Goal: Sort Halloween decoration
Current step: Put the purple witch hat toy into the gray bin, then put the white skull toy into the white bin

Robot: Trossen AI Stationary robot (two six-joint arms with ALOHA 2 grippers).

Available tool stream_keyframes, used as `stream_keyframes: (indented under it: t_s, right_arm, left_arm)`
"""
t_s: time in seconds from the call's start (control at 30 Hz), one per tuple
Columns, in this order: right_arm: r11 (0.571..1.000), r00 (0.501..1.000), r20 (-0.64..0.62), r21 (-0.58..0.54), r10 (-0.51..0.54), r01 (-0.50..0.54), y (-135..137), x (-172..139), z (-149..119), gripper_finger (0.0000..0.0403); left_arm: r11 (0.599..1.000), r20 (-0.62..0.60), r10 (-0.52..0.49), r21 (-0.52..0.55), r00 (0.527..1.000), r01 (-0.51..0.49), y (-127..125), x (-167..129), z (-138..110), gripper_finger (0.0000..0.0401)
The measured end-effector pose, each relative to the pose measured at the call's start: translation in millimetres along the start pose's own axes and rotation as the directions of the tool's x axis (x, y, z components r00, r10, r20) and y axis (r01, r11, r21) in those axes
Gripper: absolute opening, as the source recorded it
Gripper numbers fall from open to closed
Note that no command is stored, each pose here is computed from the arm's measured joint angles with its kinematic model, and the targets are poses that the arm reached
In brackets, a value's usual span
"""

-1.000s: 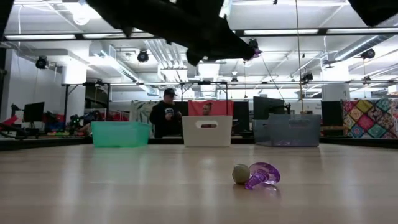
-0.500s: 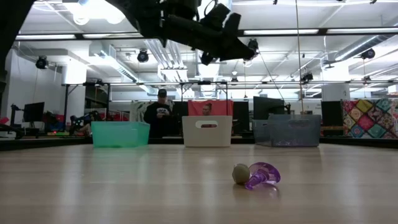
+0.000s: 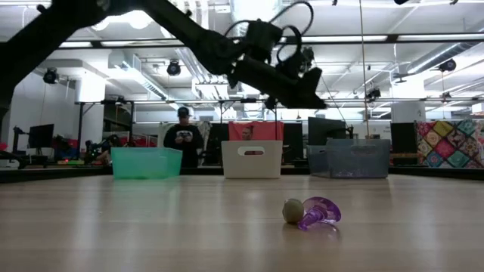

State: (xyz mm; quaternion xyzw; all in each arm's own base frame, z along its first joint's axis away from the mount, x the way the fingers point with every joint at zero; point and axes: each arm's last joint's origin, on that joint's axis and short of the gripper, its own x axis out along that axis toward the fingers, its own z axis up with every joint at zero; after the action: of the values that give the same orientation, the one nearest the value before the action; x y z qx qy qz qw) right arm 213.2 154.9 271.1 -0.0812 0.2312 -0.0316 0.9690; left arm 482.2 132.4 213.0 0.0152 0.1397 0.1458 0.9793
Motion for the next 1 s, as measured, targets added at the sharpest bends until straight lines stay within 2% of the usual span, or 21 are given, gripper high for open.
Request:
stream_keyframes:
  t_s: [0.33,0.57,1.0]
  right_arm:
    - [1.000,1.000,0.002,0.012,0.000,0.000,0.0,0.1,0.2,0.0033]
    - [0.999,1.000,0.002,0.038,0.000,0.000,0.0,0.1,0.3,0.0033]
    - [0.998,1.000,0.004,0.066,0.000,0.000,0.0,0.1,0.5,0.0033]
  left_arm:
    - [0.998,-0.123,0.020,-0.053,0.992,-0.026,12.4,39.0,-10.2,0.0000]
    - [0.997,-0.147,0.024,-0.063,0.989,-0.033,14.8,47.5,-8.8,0.0004]
    - [0.997,-0.211,0.019,-0.072,0.977,-0.035,14.7,45.9,-12.0,0.0088]
